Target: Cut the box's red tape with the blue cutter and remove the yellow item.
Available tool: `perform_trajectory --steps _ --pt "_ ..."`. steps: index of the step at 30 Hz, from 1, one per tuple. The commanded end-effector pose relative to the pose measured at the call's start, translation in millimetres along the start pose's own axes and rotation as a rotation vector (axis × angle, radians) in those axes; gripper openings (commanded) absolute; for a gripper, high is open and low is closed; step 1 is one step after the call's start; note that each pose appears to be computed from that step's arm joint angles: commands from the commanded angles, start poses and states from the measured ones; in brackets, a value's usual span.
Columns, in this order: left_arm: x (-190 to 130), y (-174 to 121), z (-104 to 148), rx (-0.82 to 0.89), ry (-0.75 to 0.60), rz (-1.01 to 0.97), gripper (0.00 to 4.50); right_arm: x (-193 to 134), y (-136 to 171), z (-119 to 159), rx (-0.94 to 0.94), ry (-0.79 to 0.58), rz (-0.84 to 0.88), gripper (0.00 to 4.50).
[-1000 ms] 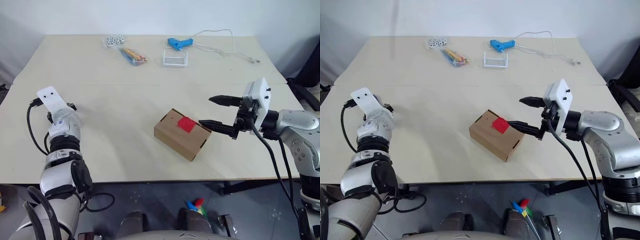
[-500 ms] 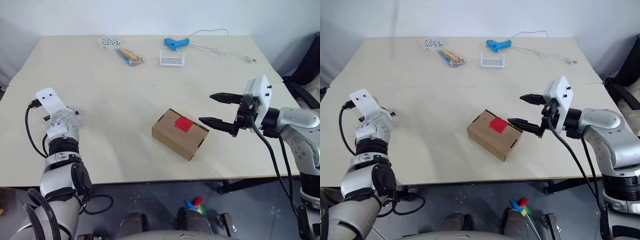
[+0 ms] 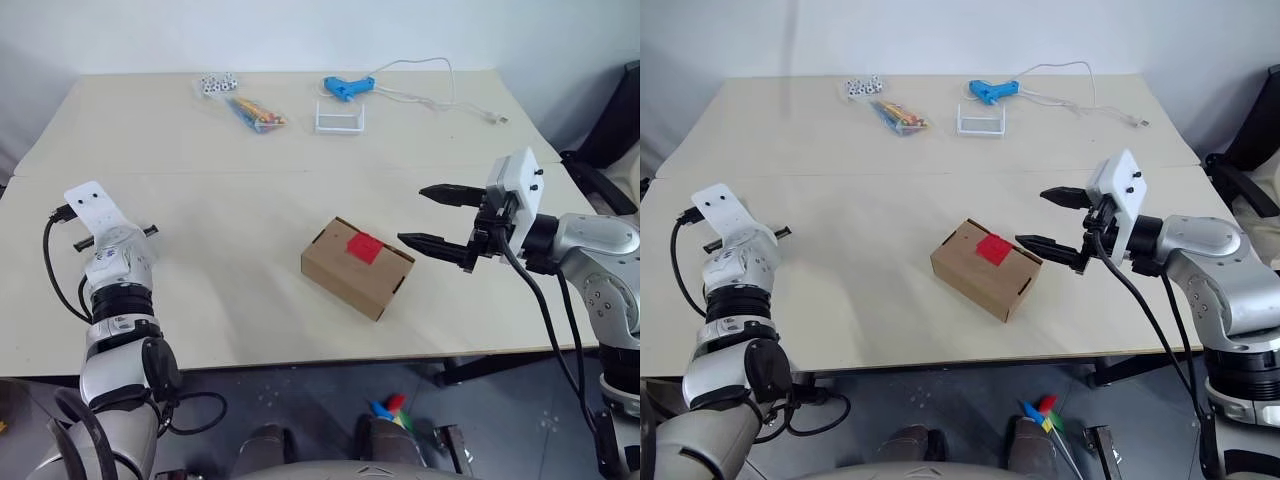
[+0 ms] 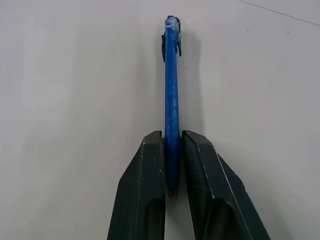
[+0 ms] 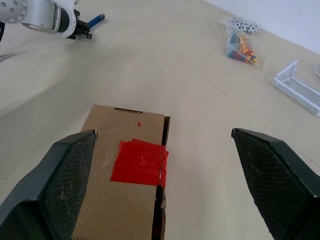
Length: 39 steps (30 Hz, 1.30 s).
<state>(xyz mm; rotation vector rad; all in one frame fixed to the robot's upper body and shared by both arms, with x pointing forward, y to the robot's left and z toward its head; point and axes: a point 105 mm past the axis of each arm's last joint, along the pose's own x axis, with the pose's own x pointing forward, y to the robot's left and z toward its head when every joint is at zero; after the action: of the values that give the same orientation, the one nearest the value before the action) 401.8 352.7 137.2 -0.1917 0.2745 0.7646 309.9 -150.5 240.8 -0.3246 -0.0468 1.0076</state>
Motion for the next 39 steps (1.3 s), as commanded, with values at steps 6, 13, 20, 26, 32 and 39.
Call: perform_trajectory --steps 6,13,20,26,32,39 --pt "0.2 14.1 -12.2 0.041 0.057 0.024 0.69 -0.7 -1.9 9.4 -0.04 -0.009 -0.006 4.5" --pt "-7.4 -2.1 -0.8 0.116 0.01 -0.048 0.69 0.7 -2.3 9.2 -0.039 -0.01 -0.005 4.5" --pt "-11.3 -10.2 1.9 0.167 0.027 -0.072 2.08 1.6 -2.2 9.4 -0.039 -0.013 -0.007 4.5" --pt "-14.6 -15.6 6.2 0.239 0.01 -0.084 3.89 1.0 -2.0 8.9 -0.039 -0.011 -0.011 4.5" --pt "-14.2 -13.4 3.1 0.227 0.022 -0.075 4.48 0.8 -2.0 8.5 -0.04 -0.011 -0.011 4.5" --pt "-9.8 -15.4 -6.4 0.153 0.027 -0.122 4.48 1.9 -2.3 8.5 -0.039 -0.012 -0.01 4.5"
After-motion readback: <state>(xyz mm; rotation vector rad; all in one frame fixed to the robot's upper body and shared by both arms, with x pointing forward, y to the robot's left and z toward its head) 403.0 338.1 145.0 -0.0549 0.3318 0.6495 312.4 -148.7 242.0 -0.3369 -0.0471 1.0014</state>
